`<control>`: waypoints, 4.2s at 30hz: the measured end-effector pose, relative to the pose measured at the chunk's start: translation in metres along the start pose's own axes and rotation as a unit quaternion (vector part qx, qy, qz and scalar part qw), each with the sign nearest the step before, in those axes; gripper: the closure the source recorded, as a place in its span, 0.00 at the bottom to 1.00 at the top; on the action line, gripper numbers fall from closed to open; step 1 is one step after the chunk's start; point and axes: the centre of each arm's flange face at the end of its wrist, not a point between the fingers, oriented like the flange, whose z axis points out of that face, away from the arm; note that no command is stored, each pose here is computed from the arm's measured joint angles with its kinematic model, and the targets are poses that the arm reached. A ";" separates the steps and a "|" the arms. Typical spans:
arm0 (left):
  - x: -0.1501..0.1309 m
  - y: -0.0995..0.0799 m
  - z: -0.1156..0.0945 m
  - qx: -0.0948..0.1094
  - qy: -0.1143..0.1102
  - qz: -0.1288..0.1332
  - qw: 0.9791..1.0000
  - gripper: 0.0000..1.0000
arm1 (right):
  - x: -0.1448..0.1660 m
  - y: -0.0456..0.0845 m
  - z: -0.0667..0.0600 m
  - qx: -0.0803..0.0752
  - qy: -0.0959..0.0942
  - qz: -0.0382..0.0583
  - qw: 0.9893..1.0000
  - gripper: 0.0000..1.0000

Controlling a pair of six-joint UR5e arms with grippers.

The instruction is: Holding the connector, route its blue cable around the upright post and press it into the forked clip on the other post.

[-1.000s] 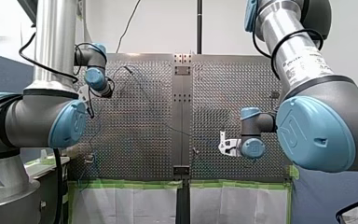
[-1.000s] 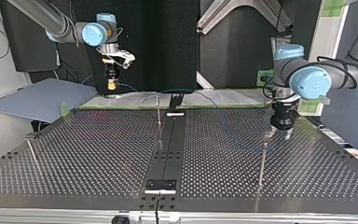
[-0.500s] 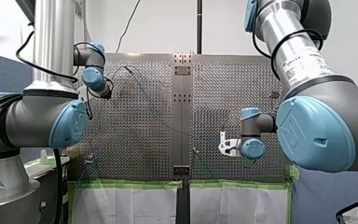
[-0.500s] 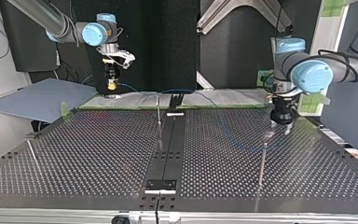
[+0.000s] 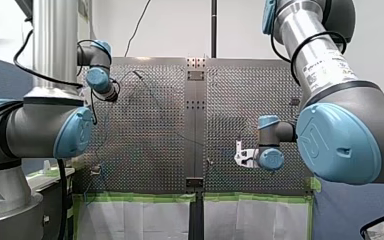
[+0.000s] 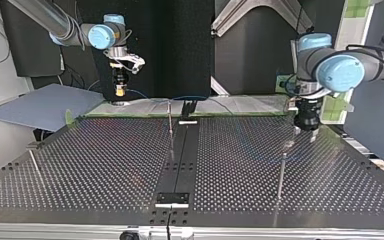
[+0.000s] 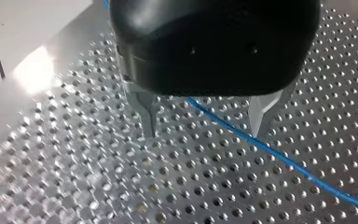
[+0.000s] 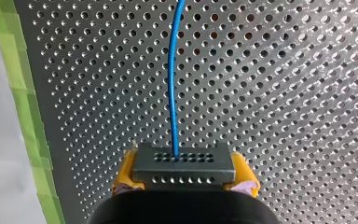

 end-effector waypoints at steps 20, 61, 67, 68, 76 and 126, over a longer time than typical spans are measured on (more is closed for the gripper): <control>-0.083 -0.040 -0.049 0.013 -0.041 0.074 0.996 0.02 | 0.000 -0.001 0.000 0.005 0.000 0.001 1.000 1.00; -0.146 -0.097 -0.101 0.022 0.014 0.148 0.989 0.02 | 0.001 -0.005 0.000 0.016 0.001 0.003 1.000 1.00; -0.141 -0.095 -0.108 0.012 0.040 0.150 0.988 0.02 | 0.000 -0.006 0.000 0.017 0.000 0.003 1.000 1.00; -0.140 -0.095 -0.108 0.011 0.043 0.150 0.988 0.02 | 0.000 -0.006 0.000 0.017 0.000 0.003 1.000 1.00; -0.135 -0.092 -0.116 0.000 0.076 0.152 0.986 0.02 | 0.000 -0.006 -0.001 0.017 -0.001 0.003 1.000 1.00; -0.100 -0.076 -0.082 0.011 0.071 0.125 0.990 0.02 | -0.001 -0.009 -0.002 0.021 -0.004 0.002 1.000 1.00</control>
